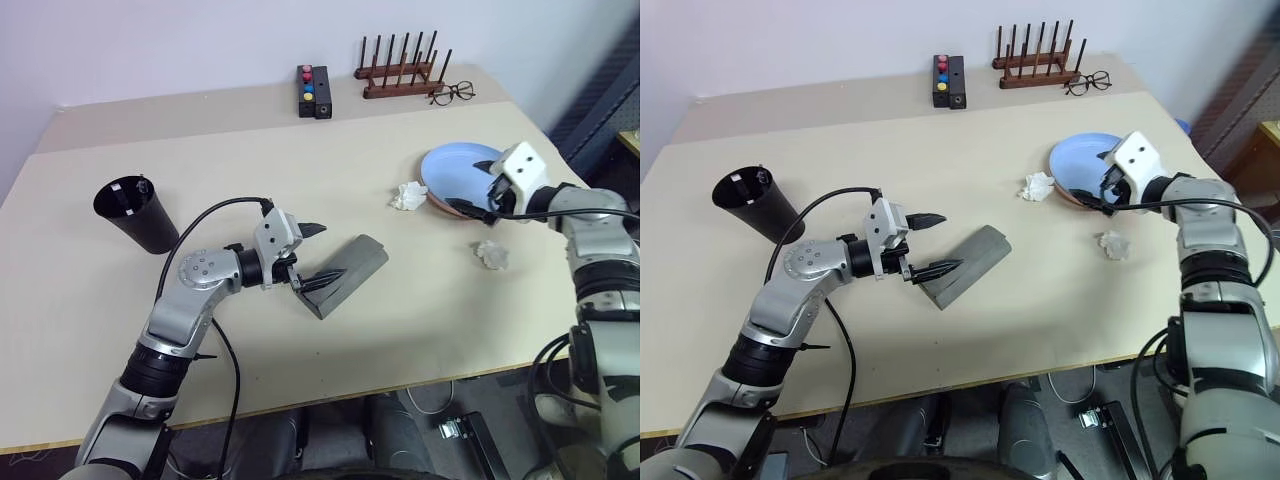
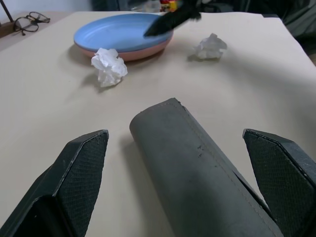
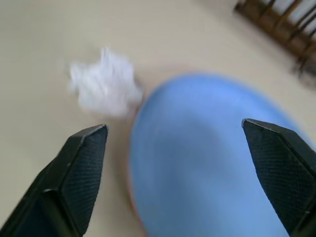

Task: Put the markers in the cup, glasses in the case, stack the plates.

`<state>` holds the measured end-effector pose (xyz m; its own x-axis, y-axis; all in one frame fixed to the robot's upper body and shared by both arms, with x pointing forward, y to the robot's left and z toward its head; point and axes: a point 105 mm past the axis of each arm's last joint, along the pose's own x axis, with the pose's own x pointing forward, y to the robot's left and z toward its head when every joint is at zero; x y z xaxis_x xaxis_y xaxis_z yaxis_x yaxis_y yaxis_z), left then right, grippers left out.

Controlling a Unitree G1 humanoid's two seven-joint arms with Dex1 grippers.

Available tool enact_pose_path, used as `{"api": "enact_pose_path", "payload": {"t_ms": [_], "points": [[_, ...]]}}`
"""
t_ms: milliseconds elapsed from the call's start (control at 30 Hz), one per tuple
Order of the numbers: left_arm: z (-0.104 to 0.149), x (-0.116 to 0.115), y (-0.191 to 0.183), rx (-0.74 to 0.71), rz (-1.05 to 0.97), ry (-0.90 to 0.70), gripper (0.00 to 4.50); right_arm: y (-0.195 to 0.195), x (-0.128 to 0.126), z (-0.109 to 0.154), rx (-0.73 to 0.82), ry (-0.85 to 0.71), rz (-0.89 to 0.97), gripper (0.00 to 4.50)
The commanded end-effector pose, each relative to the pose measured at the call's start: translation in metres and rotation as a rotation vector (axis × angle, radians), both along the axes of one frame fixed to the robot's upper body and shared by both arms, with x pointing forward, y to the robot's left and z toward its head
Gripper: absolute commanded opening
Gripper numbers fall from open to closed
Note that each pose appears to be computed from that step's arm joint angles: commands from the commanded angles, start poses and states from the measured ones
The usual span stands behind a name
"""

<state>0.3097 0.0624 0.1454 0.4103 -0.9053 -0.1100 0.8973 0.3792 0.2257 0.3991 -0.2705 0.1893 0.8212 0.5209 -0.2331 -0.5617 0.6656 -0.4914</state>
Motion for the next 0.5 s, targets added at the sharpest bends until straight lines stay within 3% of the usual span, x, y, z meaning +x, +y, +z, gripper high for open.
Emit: {"api": "enact_pose_path", "payload": {"t_ms": [33,233,500], "points": [[0.01,0.0,-0.004,-0.018,-0.02,-0.033,4.5,-0.002,-0.02,0.019,0.031,-0.013,0.045,4.47],[0.007,0.001,-0.006,-0.015,-0.04,-0.027,4.5,-0.015,-0.055,-0.001,0.026,0.132,0.039,4.47],[-0.001,-0.003,-0.006,-0.02,-0.07,-0.006,4.5,-0.031,-0.076,-0.034,0.038,0.267,-0.031,4.47]]}}
